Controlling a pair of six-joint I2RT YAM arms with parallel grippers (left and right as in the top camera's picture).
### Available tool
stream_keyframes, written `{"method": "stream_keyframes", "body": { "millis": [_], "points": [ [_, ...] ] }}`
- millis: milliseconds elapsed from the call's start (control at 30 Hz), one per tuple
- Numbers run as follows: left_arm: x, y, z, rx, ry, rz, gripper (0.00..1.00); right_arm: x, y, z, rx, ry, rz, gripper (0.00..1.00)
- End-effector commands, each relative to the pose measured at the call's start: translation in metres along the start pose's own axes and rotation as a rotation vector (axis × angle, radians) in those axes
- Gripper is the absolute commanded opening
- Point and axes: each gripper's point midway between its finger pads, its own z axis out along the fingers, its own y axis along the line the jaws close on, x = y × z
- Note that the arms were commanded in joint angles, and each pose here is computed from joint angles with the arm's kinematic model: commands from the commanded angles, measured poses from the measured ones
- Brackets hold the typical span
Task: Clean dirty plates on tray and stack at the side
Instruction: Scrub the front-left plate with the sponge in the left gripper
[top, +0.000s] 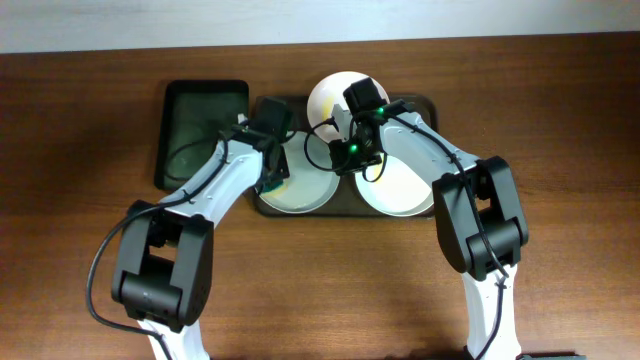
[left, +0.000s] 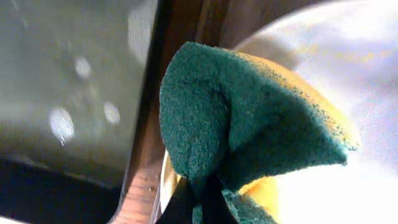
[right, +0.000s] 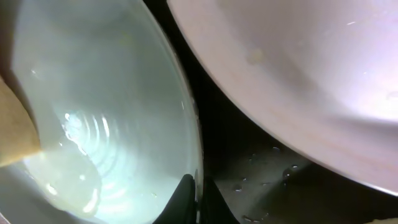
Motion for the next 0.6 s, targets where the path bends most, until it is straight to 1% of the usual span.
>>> {"method": "stream_keyframes", "body": {
  "millis": [0,67,133,267,367,433,567],
  "points": [
    [-0.027,-0.018,-0.020,0.142,-0.040,0.015,0.00,0.000,-0.006,0.000,0.025,0.006,-0.033,0.04],
    [-0.020,-0.042,-0.022,0.279,0.008,0.019,0.00,0.000,-0.006,0.000,0.025,0.005,-0.033,0.04],
    [-0.016,-0.054,-0.019,0.341,0.032,0.023,0.00,0.000,-0.006,0.000,0.025,0.004,-0.034,0.04],
    [-0.007,-0.059,-0.004,0.345,0.077,0.001,0.00,0.000,-0.006,0.000,0.025,0.005,-0.033,0.04],
    [0.009,-0.075,0.006,0.407,0.150,0.016,0.00,-0.001,-0.006,0.000,0.025,0.003,-0.034,0.04],
    [0.016,-0.081,0.008,0.420,0.170,0.032,0.00,-0.001,-0.006,0.000,0.025,0.001,-0.035,0.04],
    [0.029,-0.087,0.018,0.410,0.203,0.051,0.00,-0.002,-0.006,-0.001,0.026,-0.002,-0.036,0.04]
  ]
}}
